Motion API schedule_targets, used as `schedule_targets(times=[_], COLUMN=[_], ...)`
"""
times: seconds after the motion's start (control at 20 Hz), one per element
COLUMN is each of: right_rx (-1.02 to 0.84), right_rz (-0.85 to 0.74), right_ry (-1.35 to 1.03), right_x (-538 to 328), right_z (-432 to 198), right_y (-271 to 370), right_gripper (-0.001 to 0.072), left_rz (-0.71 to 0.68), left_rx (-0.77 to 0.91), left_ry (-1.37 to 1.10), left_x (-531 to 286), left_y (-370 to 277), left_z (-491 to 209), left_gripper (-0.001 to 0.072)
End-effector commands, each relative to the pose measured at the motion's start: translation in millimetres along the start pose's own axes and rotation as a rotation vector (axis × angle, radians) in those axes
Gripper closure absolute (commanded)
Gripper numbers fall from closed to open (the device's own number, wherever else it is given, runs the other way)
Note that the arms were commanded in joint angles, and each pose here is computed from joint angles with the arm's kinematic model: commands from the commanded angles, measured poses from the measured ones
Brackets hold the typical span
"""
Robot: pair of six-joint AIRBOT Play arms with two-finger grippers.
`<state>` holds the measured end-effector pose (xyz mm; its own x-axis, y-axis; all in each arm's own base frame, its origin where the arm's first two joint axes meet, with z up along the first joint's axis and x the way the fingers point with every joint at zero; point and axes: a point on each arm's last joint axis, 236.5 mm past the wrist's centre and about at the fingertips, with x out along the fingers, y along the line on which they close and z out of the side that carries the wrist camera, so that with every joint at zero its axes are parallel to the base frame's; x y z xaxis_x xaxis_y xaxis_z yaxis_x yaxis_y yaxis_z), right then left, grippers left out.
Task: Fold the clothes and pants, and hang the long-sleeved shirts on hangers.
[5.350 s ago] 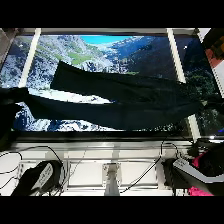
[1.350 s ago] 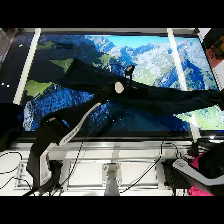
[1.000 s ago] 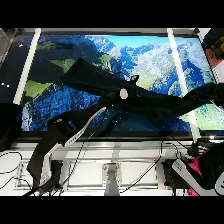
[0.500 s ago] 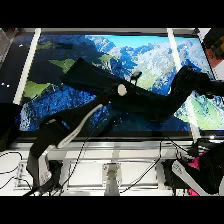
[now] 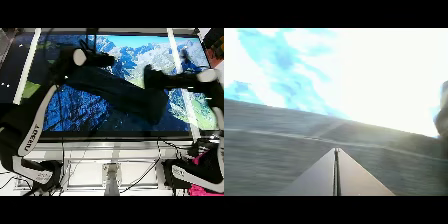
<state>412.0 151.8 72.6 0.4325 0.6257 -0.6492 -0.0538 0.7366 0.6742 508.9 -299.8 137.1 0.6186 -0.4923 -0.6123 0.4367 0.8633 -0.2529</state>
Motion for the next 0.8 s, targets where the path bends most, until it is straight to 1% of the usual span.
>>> schedule_targets(times=[0.0,0.05,0.1,0.2,0.25,0.3,0.35,0.4,0.45,0.5,0.6,0.7,0.75], right_rx=[0.029,0.026,0.025,0.014,-0.013,-0.042,-0.076,-0.122,-0.180,-0.228,-0.282,-0.273,-0.246], right_rz=[0.033,0.032,0.033,0.039,0.039,0.045,0.047,0.036,0.002,-0.044,-0.157,-0.259,-0.278], right_ry=[0.125,0.166,0.192,0.184,0.168,0.162,0.163,0.167,0.169,0.152,0.097,0.076,0.069], right_x=[96,111,119,119,112,102,90,77,60,45,12,-21,-35], right_z=[-43,-55,-62,-56,-46,-34,-23,-12,1,15,44,50,43], right_y=[27,30,32,40,44,50,56,59,57,51,27,-9,-25], right_gripper=[0.0691,0.0678,0.0570,0.0147,0.0076,0.0077,0.0101,0.0282,0.0677,0.0694,0.0691,0.0693,0.0694], left_rz=[0.065,0.069,0.071,0.073,0.073,0.073,0.073,0.073,0.072,0.072,0.071,0.081,0.087], left_rx=[-0.017,-0.020,-0.022,-0.023,-0.024,-0.024,-0.023,-0.023,-0.023,-0.022,-0.014,0.004,0.002], left_ry=[-0.002,0.002,0.001,-0.004,-0.006,-0.006,-0.006,-0.009,-0.012,-0.015,-0.024,-0.023,-0.021], left_x=[-20,-21,-21,-24,-25,-25,-25,-26,-28,-29,-34,-45,-52], left_y=[34,37,38,40,40,40,40,40,39,38,37,40,43], left_z=[8,8,8,10,11,11,11,12,13,14,17,19,20], left_gripper=[0.0698,0.0698,0.0698,0.0698,0.0698,0.0698,0.0698,0.0698,0.0698,0.0698,0.0698,0.0698,0.0698])
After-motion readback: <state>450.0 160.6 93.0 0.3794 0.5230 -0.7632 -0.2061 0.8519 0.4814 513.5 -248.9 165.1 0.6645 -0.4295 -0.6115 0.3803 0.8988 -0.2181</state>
